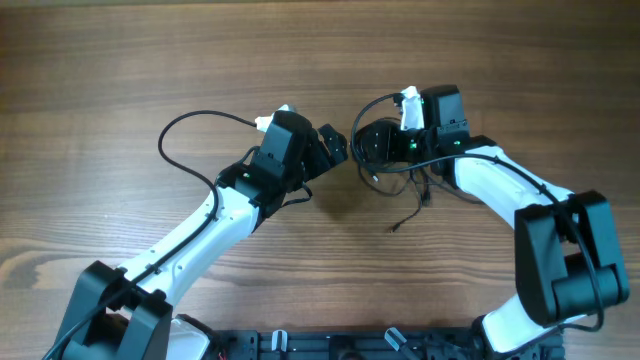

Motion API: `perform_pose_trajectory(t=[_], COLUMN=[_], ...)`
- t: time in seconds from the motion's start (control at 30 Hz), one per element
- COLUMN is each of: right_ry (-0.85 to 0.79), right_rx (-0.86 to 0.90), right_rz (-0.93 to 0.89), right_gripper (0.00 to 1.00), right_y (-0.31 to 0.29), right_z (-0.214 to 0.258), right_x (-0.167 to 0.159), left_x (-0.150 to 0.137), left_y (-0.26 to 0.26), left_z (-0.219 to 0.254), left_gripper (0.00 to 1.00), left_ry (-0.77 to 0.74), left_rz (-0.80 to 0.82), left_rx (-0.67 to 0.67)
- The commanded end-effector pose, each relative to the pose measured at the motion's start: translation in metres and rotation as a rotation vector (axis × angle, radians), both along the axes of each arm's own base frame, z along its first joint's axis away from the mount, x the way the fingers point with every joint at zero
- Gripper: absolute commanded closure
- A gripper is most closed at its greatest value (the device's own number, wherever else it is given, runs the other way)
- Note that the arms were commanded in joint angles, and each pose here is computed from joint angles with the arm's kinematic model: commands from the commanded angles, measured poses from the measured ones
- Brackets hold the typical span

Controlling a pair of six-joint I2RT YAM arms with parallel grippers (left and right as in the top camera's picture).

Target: Untangle cables

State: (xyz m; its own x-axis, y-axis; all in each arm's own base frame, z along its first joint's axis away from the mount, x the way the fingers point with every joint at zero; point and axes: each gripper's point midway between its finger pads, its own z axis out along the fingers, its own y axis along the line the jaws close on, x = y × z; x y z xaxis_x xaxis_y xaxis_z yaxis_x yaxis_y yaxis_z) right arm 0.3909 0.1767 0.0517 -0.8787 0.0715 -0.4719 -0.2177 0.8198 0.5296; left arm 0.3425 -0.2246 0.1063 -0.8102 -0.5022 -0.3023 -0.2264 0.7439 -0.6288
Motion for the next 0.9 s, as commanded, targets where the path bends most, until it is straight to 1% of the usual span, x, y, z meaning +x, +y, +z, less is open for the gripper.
perform_pose_trajectory(t=[0.0, 0.07, 0.3, 0.37, 0.4, 0.5, 0.7, 0.8, 0.87], right_ry=[-0.017, -0.013, 0.012, 0.027, 0.030, 0.023, 0.026, 0.032, 0.032], right_rx=[-0.025, -0.026, -0.055, -0.060, -0.065, -0.071, -0.027, -0.007, -0.008], right_rz=[0.024, 0.037, 0.050, 0.049, 0.045, 0.037, -0.002, 0.007, 0.005], right_gripper=[0.65, 0.67, 0.66, 0.69, 0.73, 0.76, 0.76, 0.82, 0.87], right_y=[0.003, 0.007, 0.015, 0.015, 0.014, 0.012, 0.012, 0.013, 0.012], right_z=[-0.009, -0.010, -0.028, -0.034, -0.036, -0.037, -0.030, -0.029, -0.029], right_x=[0.005, 0.002, -0.003, -0.004, -0.004, -0.002, 0.004, 0.003, 0.004], left_x=[0.002, 0.002, 0.002, 0.002, 0.002, 0.002, 0.002, 0.002, 0.002], left_y=[0.001, 0.001, 0.001, 0.001, 0.001, 0.001, 0.001, 0.001, 0.001], left_z=[-0.003, -0.003, -0.003, -0.003, -0.003, -0.003, -0.003, -0.003, -0.003], left_gripper=[0.00, 0.00, 0.00, 0.00, 0.00, 0.00, 0.00, 0.00, 0.00], left_ry=[0.001, 0.001, 0.001, 0.001, 0.001, 0.001, 0.001, 0.001, 0.001], left_rz=[0.010, 0.010, 0.010, 0.010, 0.010, 0.010, 0.010, 0.010, 0.010], left_rx=[0.012, 0.012, 0.012, 0.012, 0.012, 0.012, 0.012, 0.012, 0.012])
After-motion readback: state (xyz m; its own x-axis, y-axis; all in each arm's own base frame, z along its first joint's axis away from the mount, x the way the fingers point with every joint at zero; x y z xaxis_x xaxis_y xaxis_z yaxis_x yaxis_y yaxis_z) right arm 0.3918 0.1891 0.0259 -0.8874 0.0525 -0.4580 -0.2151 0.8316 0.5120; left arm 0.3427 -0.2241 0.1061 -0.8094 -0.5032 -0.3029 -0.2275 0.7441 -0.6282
